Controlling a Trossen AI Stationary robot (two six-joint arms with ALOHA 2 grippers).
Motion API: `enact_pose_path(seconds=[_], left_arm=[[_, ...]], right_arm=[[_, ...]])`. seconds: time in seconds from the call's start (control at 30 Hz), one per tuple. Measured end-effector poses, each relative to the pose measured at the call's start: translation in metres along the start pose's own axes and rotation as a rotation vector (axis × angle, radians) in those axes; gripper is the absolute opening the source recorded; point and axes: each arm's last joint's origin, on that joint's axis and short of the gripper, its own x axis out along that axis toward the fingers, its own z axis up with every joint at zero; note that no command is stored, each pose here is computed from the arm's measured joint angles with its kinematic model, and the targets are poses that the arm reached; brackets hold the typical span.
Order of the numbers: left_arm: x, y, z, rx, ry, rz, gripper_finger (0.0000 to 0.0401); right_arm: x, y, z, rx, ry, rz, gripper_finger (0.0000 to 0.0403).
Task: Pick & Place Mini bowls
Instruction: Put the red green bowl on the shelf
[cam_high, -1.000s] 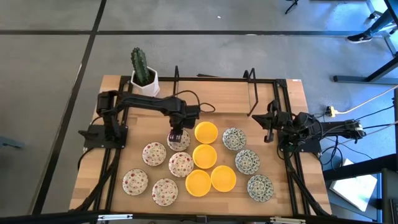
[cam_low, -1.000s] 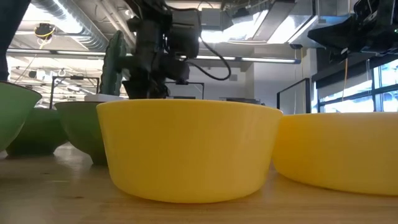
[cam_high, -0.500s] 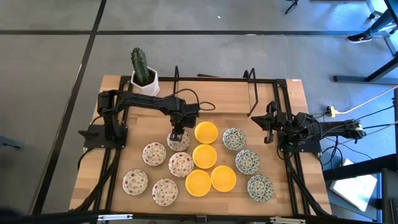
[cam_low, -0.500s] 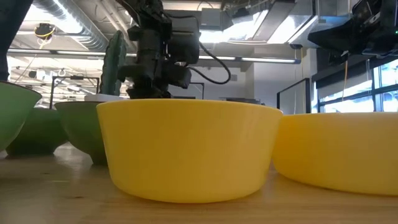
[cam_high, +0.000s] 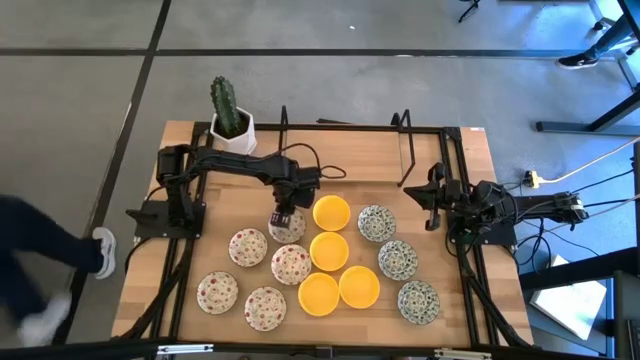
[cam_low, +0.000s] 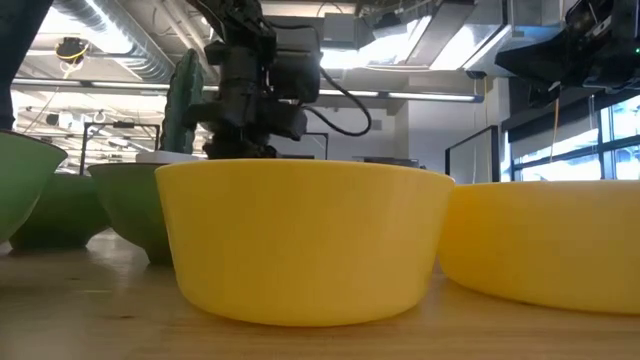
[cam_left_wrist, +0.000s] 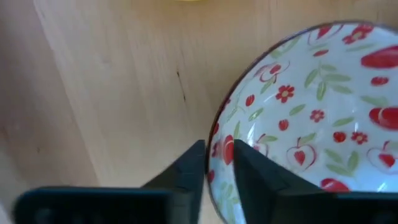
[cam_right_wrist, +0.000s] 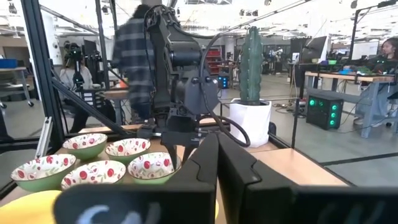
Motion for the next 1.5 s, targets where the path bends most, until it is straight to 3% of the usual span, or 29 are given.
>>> enact_pose_path(seconds=[0.07, 0.2, 0.4, 0.57, 0.8, 1.03, 1.23, 1.43, 1.5], left_arm=[[-0.001, 0.000, 0.000, 0.001, -0.006, -0.018, 0.0019], [-0.007, -0.001, 0.001, 0.016, 0.007, -0.027, 0.0012], [-0.043, 0.003, 0.010, 0.032, 0.059, 0.101, 0.0006], [-0.094, 0.003, 0.025, 0.032, -0.037, 0.111, 0.0005], [-0.182, 0.001, 0.039, 0.077, -0.285, 0.173, 0.0004], [-0.246, 0.023, 0.003, 0.067, -0.537, 0.102, 0.0004], [-0.252, 0.061, -0.018, -0.030, -0.636, 0.132, 0.0004], [-0.231, 0.094, -0.010, -0.068, -0.621, 0.167, 0.0004], [-0.224, 0.107, -0.005, -0.124, -0.575, 0.252, 0.0004]], right_arm=[[0.000, 0.000, 0.000, -0.001, 0.000, 0.000, 0.0006], [0.000, 0.000, 0.000, -0.002, 0.001, -0.002, 0.0006], [0.000, 0.000, 0.000, -0.002, 0.004, -0.002, 0.0006], [0.000, 0.000, -0.001, -0.004, 0.006, -0.003, 0.0006], [0.001, 0.000, -0.002, -0.002, 0.024, 0.009, 0.0006], [0.001, 0.002, -0.002, 0.022, 0.025, 0.065, 0.0006], [0.001, 0.003, -0.006, 0.017, 0.057, 0.094, 0.0006], [0.000, 0.003, -0.012, 0.006, 0.123, 0.092, 0.0006], [0.000, 0.003, -0.013, 0.006, 0.128, 0.092, 0.0006]])
